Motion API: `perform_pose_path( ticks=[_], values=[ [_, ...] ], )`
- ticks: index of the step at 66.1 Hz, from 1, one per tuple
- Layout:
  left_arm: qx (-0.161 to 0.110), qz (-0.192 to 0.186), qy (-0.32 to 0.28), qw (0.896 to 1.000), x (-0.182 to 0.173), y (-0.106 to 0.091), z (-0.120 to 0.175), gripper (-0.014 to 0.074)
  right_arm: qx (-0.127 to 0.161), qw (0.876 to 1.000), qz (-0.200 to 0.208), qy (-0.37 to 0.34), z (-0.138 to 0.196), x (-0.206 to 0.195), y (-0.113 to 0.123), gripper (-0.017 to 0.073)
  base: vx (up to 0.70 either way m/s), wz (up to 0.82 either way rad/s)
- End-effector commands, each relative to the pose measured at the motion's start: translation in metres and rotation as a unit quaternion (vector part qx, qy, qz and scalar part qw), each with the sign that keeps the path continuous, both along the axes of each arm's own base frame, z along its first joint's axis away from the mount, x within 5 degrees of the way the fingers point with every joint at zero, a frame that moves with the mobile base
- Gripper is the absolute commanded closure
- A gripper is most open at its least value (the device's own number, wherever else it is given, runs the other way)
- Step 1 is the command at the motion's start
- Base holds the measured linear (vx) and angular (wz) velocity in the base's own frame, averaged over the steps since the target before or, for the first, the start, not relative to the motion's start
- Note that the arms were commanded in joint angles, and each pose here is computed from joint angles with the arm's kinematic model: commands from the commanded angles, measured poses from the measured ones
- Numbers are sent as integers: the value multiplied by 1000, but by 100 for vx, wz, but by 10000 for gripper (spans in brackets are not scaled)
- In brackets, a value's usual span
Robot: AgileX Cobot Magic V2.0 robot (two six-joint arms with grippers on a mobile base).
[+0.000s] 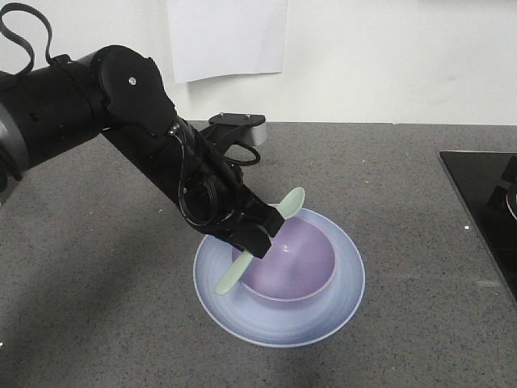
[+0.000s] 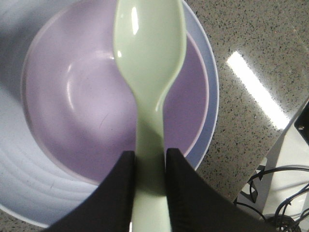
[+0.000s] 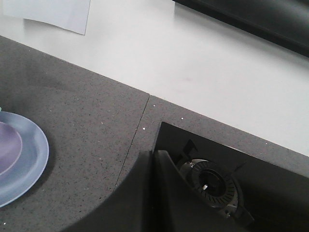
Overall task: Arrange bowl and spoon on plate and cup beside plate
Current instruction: 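Lower the pale green spoon into the bowl with the left gripper, then open the left gripper and lift it away from the bowl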
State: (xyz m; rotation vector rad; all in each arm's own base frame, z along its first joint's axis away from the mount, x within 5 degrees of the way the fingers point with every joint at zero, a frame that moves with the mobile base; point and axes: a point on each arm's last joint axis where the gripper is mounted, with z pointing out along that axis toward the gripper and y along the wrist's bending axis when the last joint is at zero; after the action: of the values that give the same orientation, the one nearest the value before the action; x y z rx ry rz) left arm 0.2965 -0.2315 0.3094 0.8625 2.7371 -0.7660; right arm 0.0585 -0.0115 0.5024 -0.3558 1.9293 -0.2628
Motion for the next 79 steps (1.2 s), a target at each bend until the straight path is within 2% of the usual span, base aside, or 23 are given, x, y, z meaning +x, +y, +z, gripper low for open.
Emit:
perform_pose_path(
  ticks=[1,16,24,41,52,58,64,71,75,79],
  values=[
    [-42,2,-25,999,-8,0,27,438,-4,999,-2,-44,10,2,0,564,0,0],
    [-42,5,-23,999,-8,0,27,280,-3,999,-3,-41,10,2,-1,564,0,0],
    [-42,5,-23,999,-8,0,27,229,-3,999,-3,-40,10,2,-1,564,0,0],
    [-39,1,-27,999,-13,5,36,218,-3,999,-3,-41,10,2,-1,564,0,0],
    [-23,0,-75,997,-25,19,58,220,-3,999,-3,-42,10,2,-1,564,0,0],
    [-6,19,-109,994,-34,32,74,220,-3,999,-3,-42,10,2,-1,564,0,0],
    [25,42,-153,987,-42,49,90,220,-3,999,-3,-43,10,2,-1,564,0,0],
    [76,87,-211,971,-53,74,110,220,-3,999,-2,-44,10,2,-1,564,0,0],
    [116,120,-251,954,-59,92,122,220,-2,999,-2,-45,11,2,0,564,0,0],
    [138,156,-288,935,-67,108,136,220,-2,999,-2,-45,11,2,0,564,0,0]
  ],
)
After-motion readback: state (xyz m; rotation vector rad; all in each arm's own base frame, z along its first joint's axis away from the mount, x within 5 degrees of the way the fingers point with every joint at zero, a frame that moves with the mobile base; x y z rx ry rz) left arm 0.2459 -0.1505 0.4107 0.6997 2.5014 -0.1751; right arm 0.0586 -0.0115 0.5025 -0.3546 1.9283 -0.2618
